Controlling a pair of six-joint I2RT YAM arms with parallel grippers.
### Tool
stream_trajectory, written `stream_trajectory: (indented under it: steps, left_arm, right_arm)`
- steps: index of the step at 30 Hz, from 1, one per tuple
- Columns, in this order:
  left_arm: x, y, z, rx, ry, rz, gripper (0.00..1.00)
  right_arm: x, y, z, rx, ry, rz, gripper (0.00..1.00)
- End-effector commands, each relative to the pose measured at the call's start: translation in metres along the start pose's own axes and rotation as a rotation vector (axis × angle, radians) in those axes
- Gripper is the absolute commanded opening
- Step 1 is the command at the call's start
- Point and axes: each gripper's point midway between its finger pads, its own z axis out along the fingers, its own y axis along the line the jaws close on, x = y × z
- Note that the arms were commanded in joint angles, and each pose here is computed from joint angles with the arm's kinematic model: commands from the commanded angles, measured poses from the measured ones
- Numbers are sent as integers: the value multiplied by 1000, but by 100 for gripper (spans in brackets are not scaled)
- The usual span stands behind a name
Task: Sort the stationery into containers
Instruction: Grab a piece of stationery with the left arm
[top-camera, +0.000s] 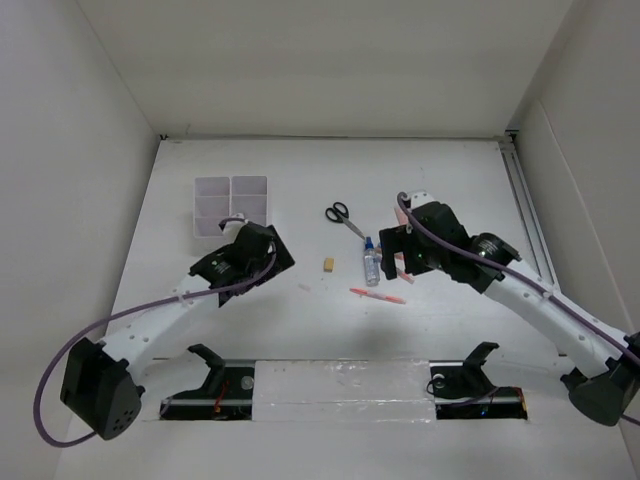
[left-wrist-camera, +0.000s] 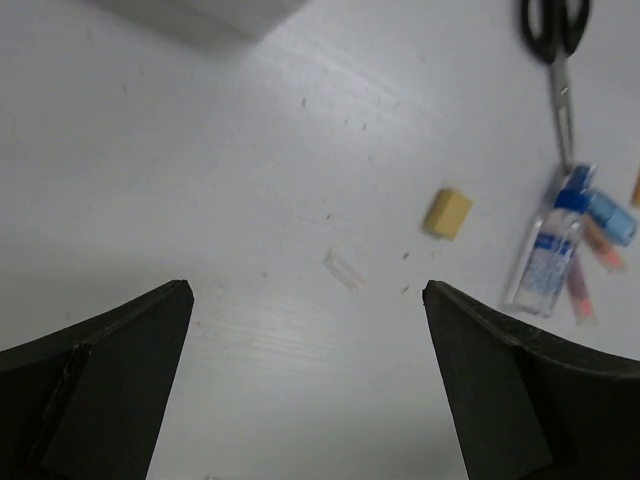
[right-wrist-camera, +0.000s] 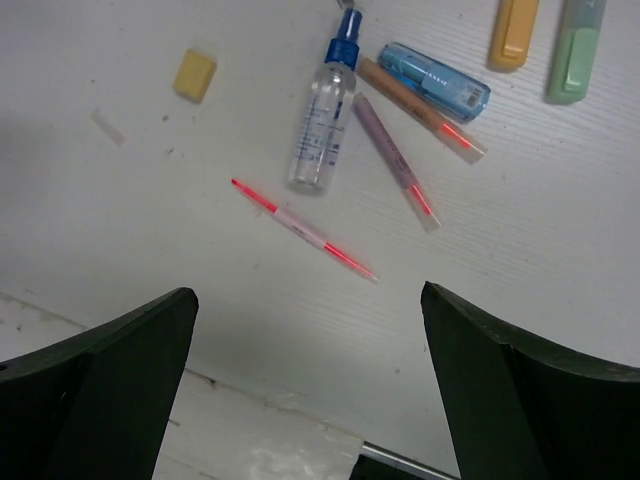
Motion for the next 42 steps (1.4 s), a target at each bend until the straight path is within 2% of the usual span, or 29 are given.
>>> stream_trajectory:
  steps: [1, 9, 13, 19, 22, 28, 35, 39, 42]
  left_arm:
    - [27, -39, 3, 183, 137, -188, 100]
    - [83, -37, 48, -45, 255, -159, 100]
    - [105, -22, 56, -130, 303, -228, 100]
    - [98, -16, 61, -181, 245, -290, 93]
    - [100, -13, 67, -233, 252, -269, 90]
    - [111, 0, 73, -378, 292, -232, 86]
    - [124, 10, 69, -530, 363, -186, 85]
    - [133, 4, 67, -570, 389, -183, 79]
    - [139, 7, 66, -623, 413, -191, 70]
  right_arm:
    - [-38, 21, -24, -111, -166, 15, 100]
    - [-22, 29, -28, -150, -150, -2, 100]
    - [-6, 40, -29, -191, -122, -16, 100]
    - [-2, 50, -44, -277, -170, -15, 100]
    - [-4, 55, -53, -311, -194, -17, 100]
    - [-2, 72, -63, -419, -214, -21, 97]
    - [-7, 77, -87, -492, -298, -21, 96]
    - [-6, 84, -100, -555, -314, -40, 95]
    - [-5, 85, -106, -583, -325, -43, 95]
